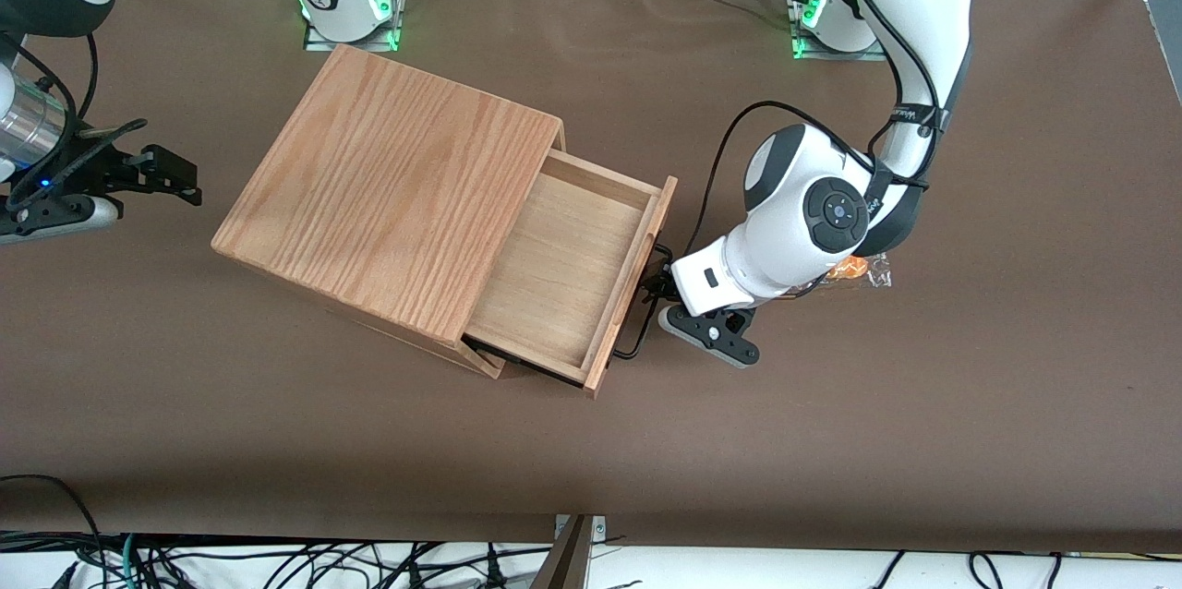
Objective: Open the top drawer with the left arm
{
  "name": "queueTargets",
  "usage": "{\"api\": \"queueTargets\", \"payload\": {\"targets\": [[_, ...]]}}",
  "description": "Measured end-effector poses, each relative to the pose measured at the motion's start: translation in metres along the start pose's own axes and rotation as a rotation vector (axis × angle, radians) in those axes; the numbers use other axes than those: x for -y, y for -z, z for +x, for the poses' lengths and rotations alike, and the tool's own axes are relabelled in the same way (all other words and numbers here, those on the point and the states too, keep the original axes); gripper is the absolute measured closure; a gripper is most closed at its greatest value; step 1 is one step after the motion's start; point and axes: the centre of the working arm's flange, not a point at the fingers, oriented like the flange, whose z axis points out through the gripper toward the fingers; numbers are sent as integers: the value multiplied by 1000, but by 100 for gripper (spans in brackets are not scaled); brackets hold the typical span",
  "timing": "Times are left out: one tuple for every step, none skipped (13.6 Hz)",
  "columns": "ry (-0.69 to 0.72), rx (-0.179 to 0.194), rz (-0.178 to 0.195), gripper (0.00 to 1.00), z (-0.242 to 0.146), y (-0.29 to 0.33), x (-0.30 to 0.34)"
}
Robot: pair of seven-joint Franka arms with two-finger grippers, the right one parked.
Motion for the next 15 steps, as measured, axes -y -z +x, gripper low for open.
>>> {"api": "queueTargets", "payload": {"targets": [[4, 4, -14, 0, 0, 2, 1], [12, 8, -35, 0, 0, 7, 1], [22, 12, -61, 0, 0, 15, 1], [34, 14, -89, 0, 0, 25, 0], [46, 13, -118, 0, 1, 34, -3], [54, 11, -139, 0, 1, 43, -5], [57, 14, -148, 0, 0, 52, -5], [59, 22, -154, 0, -1, 64, -3], [65, 38, -155, 0, -4, 77, 3], [78, 59, -155, 0, -7, 93, 16], [98, 81, -155, 0, -12, 111, 34], [119, 108, -155, 0, -19, 130, 54], [134, 139, -147, 0, -28, 150, 74], [137, 175, -116, 0, -39, 170, 91], [131, 212, -60, 0, -50, 189, 103]]}}
